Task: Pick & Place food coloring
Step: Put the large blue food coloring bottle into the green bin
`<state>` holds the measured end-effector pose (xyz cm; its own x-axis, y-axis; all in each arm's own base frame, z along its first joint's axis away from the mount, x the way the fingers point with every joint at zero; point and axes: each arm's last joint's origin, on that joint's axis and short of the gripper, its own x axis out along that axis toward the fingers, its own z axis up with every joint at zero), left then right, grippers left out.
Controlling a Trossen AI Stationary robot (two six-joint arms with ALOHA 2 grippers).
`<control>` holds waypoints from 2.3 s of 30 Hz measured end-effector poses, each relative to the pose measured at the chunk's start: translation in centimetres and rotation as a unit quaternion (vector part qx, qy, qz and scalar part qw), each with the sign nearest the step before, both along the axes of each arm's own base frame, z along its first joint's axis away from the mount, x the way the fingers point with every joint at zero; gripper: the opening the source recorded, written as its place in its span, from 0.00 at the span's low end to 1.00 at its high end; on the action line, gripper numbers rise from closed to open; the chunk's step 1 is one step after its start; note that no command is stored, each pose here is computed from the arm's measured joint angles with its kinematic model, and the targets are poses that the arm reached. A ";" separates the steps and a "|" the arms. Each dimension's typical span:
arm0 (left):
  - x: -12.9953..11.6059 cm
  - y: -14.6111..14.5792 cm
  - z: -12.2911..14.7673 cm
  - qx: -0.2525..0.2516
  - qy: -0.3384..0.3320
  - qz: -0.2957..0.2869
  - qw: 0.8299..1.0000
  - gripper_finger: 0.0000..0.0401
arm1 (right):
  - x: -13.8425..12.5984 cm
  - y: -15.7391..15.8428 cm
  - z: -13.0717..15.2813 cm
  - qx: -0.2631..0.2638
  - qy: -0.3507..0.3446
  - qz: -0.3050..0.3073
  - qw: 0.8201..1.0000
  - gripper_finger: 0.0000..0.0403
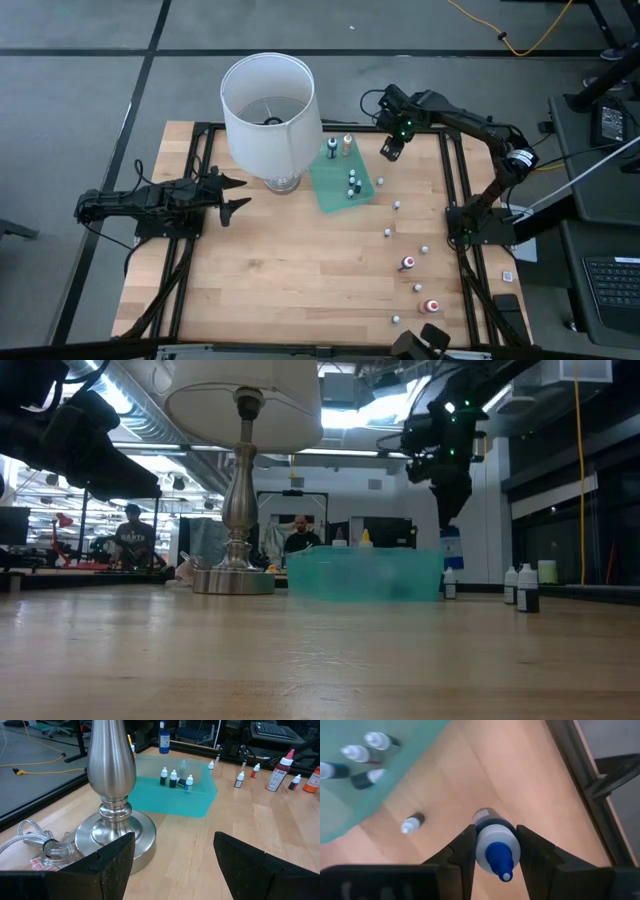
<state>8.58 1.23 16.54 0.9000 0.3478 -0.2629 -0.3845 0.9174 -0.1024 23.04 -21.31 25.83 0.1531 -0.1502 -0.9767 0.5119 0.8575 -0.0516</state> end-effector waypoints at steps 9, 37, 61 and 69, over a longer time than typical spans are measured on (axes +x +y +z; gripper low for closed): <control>0.0 0.0 0.0 0.000 0.000 0.000 1.000 0.66 | 2.5 2.1 4.3 -0.024 -0.027 0.050 0.998 0.32; 0.0 0.0 0.0 0.000 0.000 0.000 1.000 0.67 | 12.1 2.0 1.0 -0.035 -0.041 0.138 0.989 0.32; 0.0 0.0 0.0 0.000 0.000 0.000 1.000 0.67 | 12.2 1.2 -3.9 -0.024 -0.035 0.127 0.991 0.32; 0.0 0.0 0.0 0.000 0.000 0.000 1.000 0.66 | 11.9 1.3 -3.4 -0.022 -0.032 0.124 0.992 0.44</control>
<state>8.58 1.22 16.54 0.9002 0.3475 -0.2627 -0.3841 0.9176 -0.1024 34.89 -20.03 22.38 0.2523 -0.1423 -0.9571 0.2893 0.9550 -0.0657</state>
